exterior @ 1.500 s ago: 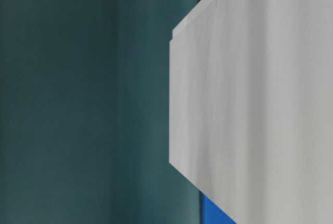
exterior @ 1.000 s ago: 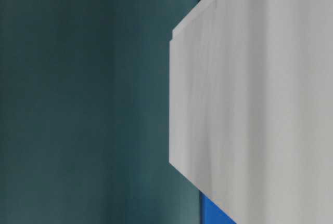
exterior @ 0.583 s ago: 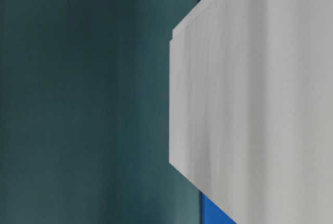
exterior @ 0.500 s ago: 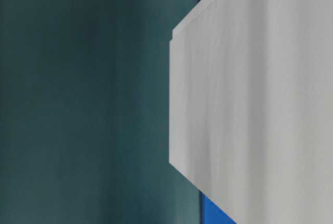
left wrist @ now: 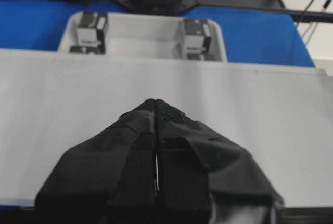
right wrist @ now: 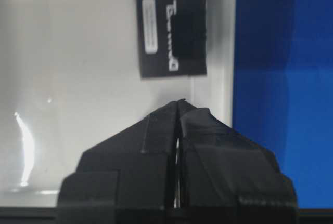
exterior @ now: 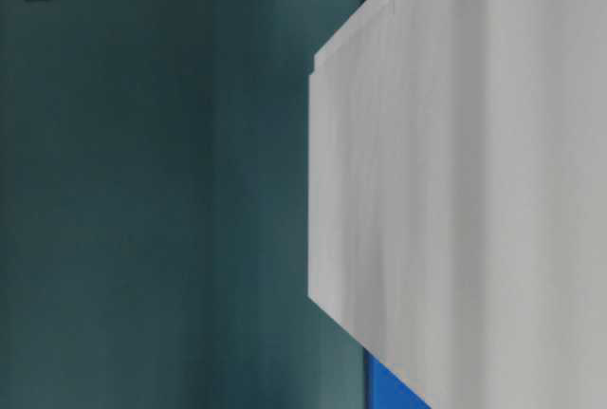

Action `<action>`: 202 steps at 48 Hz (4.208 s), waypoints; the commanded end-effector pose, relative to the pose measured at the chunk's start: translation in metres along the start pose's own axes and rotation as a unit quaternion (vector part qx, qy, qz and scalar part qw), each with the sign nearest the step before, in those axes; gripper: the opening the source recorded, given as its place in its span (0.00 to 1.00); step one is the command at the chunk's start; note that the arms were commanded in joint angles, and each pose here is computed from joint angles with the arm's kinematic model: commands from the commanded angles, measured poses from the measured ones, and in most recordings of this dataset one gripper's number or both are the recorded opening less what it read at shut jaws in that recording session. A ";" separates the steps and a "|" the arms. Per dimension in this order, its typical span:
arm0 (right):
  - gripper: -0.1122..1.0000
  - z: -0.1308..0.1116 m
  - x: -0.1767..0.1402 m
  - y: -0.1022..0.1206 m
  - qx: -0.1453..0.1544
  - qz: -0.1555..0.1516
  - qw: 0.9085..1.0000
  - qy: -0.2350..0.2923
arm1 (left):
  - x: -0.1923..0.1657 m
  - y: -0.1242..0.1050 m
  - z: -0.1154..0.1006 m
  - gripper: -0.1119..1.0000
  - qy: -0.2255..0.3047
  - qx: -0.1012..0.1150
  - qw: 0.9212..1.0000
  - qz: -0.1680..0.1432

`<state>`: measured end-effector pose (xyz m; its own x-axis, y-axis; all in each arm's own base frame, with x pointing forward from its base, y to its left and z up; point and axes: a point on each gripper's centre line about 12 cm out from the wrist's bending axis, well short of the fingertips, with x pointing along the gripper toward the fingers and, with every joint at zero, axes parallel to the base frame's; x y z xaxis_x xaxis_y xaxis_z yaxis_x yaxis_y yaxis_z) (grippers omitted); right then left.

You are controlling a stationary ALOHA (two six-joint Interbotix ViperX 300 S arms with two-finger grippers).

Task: Place the box from the white plastic tray onto the white base.
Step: 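Move the right gripper over the upper-left black-and-white box in the tray, then lower the right gripper and close it on the box, then lift the box and carry it left over the white board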

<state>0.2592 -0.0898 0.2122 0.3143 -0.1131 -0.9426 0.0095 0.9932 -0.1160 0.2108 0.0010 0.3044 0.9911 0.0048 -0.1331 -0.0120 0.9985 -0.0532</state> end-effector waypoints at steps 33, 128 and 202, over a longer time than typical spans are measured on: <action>1.00 0.015 0.058 -0.006 -0.007 0.011 1.000 0.026 | 0.005 0.000 0.007 0.04 -0.004 0.000 1.000 0.001; 0.65 0.006 0.049 -0.001 0.031 0.026 0.999 0.016 | 0.006 -0.001 0.003 0.04 0.005 -0.001 1.000 0.000; 0.65 0.106 0.033 -0.071 0.002 0.031 0.999 0.040 | 0.015 -0.007 0.009 0.04 -0.001 -0.035 0.999 -0.015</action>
<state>0.3641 -0.1655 0.2275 0.2315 -0.0586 -0.9711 0.0067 0.9983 -0.0586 0.2221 -0.0051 0.3023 0.9868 -0.0225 -0.1604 0.0023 0.9921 -0.1253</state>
